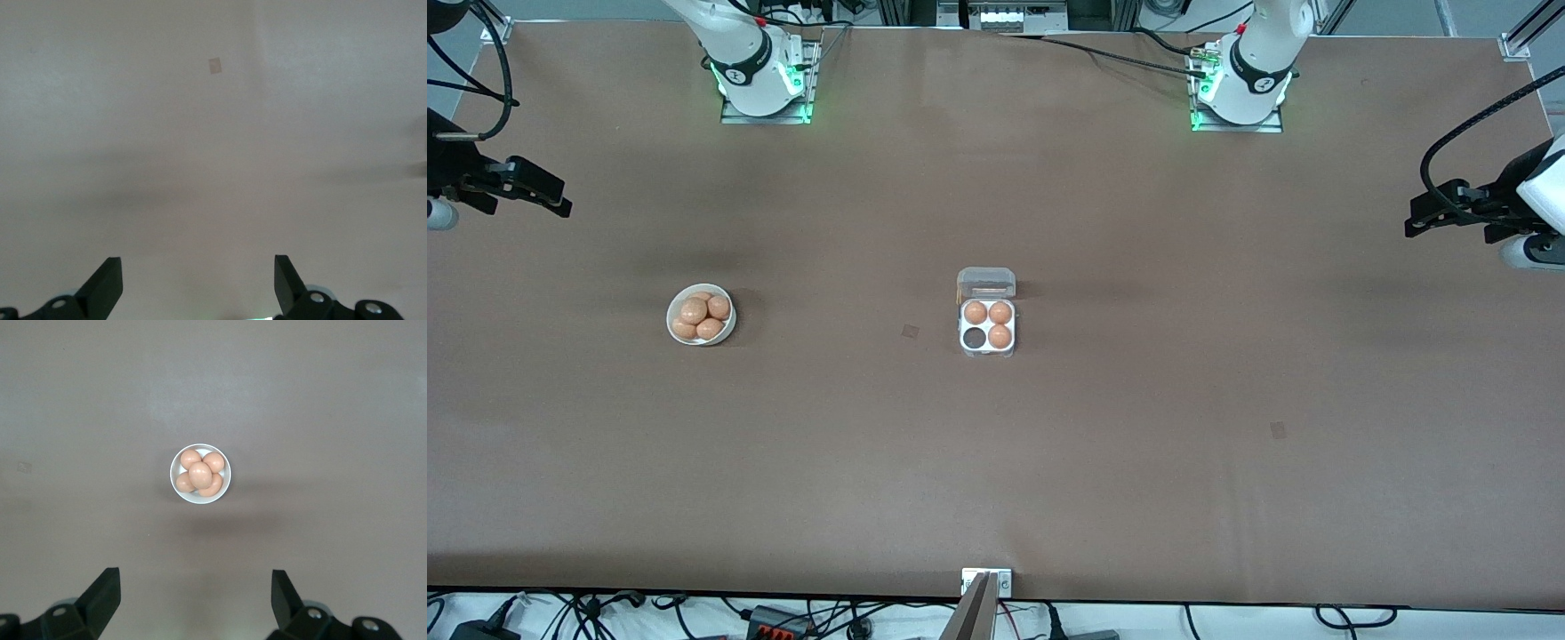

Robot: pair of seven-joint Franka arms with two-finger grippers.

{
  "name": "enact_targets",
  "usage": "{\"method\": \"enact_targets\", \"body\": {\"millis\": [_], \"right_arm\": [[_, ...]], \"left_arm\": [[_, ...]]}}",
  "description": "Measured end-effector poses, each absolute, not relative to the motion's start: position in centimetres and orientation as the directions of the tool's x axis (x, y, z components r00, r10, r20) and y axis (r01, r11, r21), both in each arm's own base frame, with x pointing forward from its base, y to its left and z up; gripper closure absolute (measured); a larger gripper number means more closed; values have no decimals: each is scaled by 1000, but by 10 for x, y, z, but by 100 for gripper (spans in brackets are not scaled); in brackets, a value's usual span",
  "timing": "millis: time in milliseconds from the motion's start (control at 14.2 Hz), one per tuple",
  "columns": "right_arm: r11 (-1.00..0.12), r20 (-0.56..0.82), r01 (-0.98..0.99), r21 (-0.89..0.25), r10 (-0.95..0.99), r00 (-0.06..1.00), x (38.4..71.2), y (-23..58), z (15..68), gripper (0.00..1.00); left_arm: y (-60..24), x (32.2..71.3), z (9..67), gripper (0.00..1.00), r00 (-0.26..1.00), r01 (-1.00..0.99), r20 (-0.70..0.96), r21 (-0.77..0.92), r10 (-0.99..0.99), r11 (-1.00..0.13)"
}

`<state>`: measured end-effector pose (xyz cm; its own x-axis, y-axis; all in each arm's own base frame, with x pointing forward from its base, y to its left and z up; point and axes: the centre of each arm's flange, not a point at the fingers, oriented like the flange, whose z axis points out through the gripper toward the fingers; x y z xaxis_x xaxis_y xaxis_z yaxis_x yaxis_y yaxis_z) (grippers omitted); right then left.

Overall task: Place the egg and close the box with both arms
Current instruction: 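Move the right gripper over the white bowl of eggs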

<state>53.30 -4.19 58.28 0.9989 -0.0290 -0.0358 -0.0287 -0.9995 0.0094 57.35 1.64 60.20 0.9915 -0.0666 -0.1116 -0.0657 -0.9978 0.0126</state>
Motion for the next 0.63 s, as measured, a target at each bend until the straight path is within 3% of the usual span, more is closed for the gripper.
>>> {"method": "enact_targets", "body": {"millis": [423,635], "right_arm": [[-1000,-39,-8,11,-8,999,535,-31,581,0],[-1000,-83,-2,10,-3,997,546,-28,556,0]], "left_arm": [[16,573,602,0,992,-66,-112,13,-67,-998],[16,573,602,0,992,-66,-112,13,-67,-998]]}}
